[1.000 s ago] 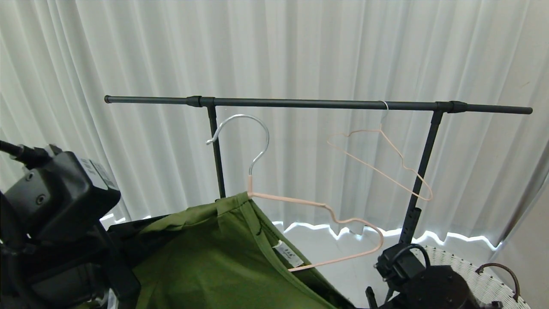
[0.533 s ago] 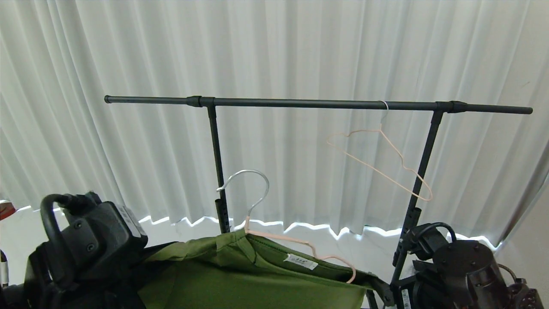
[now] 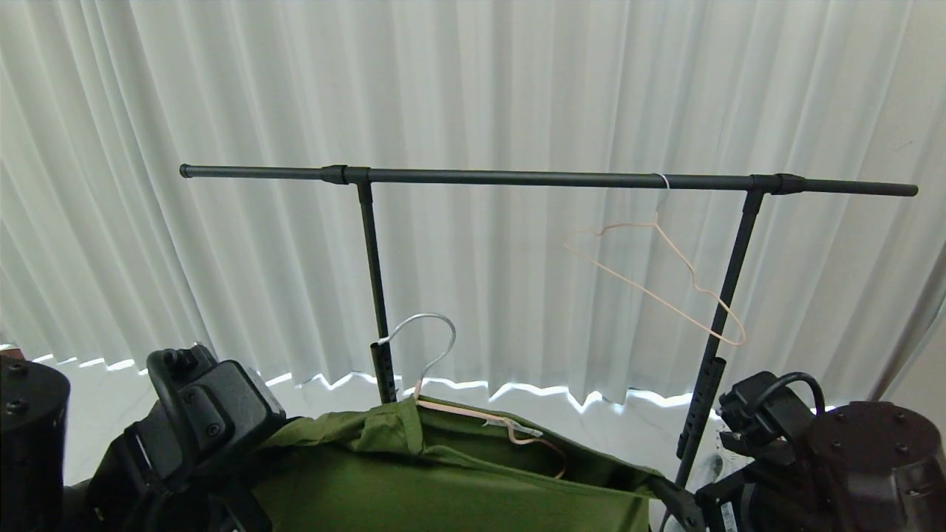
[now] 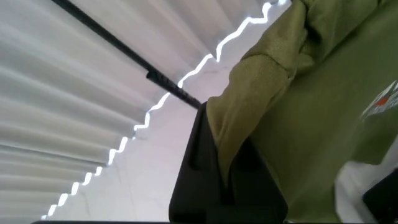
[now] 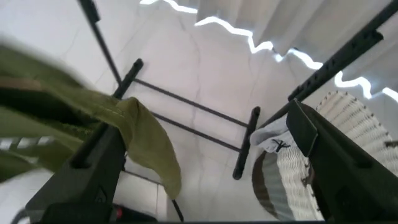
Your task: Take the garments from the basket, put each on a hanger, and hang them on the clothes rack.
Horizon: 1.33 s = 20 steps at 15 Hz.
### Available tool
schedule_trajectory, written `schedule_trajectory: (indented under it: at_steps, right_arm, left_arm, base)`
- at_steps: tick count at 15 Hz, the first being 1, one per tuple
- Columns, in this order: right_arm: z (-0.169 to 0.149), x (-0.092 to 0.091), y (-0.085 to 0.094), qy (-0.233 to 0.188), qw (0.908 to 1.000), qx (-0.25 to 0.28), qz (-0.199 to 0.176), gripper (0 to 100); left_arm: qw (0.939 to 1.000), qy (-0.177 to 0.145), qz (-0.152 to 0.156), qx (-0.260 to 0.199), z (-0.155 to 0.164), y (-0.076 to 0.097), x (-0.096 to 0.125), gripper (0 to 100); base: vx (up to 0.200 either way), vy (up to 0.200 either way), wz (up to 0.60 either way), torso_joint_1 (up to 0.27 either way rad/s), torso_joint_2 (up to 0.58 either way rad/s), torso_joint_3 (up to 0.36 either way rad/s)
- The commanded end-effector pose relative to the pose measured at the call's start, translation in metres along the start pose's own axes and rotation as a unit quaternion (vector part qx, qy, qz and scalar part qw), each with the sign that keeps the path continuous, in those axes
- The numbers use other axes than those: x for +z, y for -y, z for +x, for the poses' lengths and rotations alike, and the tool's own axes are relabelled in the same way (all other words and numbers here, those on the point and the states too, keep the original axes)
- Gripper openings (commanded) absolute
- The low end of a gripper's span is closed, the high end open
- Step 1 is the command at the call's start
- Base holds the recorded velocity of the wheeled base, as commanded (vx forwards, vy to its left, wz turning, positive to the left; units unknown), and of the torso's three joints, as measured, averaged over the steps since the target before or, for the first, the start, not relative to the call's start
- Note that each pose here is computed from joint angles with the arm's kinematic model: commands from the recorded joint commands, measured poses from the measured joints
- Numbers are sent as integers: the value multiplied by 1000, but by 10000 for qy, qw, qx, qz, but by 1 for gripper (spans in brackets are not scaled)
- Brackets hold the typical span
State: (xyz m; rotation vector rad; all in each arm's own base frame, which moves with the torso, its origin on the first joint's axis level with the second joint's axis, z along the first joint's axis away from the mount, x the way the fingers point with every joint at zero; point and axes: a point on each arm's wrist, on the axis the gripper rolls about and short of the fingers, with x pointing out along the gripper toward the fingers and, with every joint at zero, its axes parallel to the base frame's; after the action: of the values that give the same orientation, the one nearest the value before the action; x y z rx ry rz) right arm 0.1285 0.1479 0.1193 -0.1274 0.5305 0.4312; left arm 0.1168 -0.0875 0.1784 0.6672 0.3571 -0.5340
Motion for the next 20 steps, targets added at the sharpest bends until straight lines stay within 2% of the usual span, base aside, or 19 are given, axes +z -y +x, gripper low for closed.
schedule_trajectory:
  at_steps: [1, 3, 4, 8, 10, 13, 15, 18, 20]
  right_arm:
    - [-32, 7, -6, 278, 9960, 803, -291, 100]
    - [-41, 7, -5, 333, 9898, 1156, -764, 100]
    - [-42, 9, -5, 384, 9872, 1276, -873, 100]
    - [-46, 28, -12, 673, 9755, 1815, -1045, 100]
    - [-45, 41, -19, 803, 9584, 2335, -1430, 100]
    - [-43, 49, -27, 702, 9324, 2937, -1986, 100]
    - [-37, 57, -39, 632, 9195, 3177, -2226, 100]
    - [-30, 65, -62, 488, 9070, 3440, -2378, 100]
    - [-25, 65, -69, 420, 9048, 3486, -2411, 100]
  left_arm:
    - [9997, 113, -127, -147, 1, 3, 3, 0]
    - [9984, 365, -310, -290, -4, 4, 6, 0]
    - [9977, 454, -307, -387, -5, 5, 6, 0]
    - [9947, 693, -316, -691, -11, 7, 5, 0]
    - [9905, 945, -295, -955, -17, 8, 6, 0]
    - [9864, 1128, -276, -1162, -21, 8, 6, 0]
    - [9829, 1276, -215, -1312, -23, 11, 9, 0]
    - [9802, 1508, -216, -1265, -22, 11, 15, 0]
    - [9803, 1511, -193, -1261, -22, 11, 14, 0]
  base:
    - [0, 0, 0, 0, 0, 0]
    - [0, 0, 0, 0, 0, 0]
    - [0, 0, 0, 0, 0, 0]
    - [0, 0, 0, 0, 0, 0]
    - [0, 0, 0, 0, 0, 0]
    - [0, 0, 0, 0, 0, 0]
    - [0, 0, 0, 0, 0, 0]
    - [0, 0, 0, 0, 0, 0]
    - [0, 0, 0, 0, 0, 0]
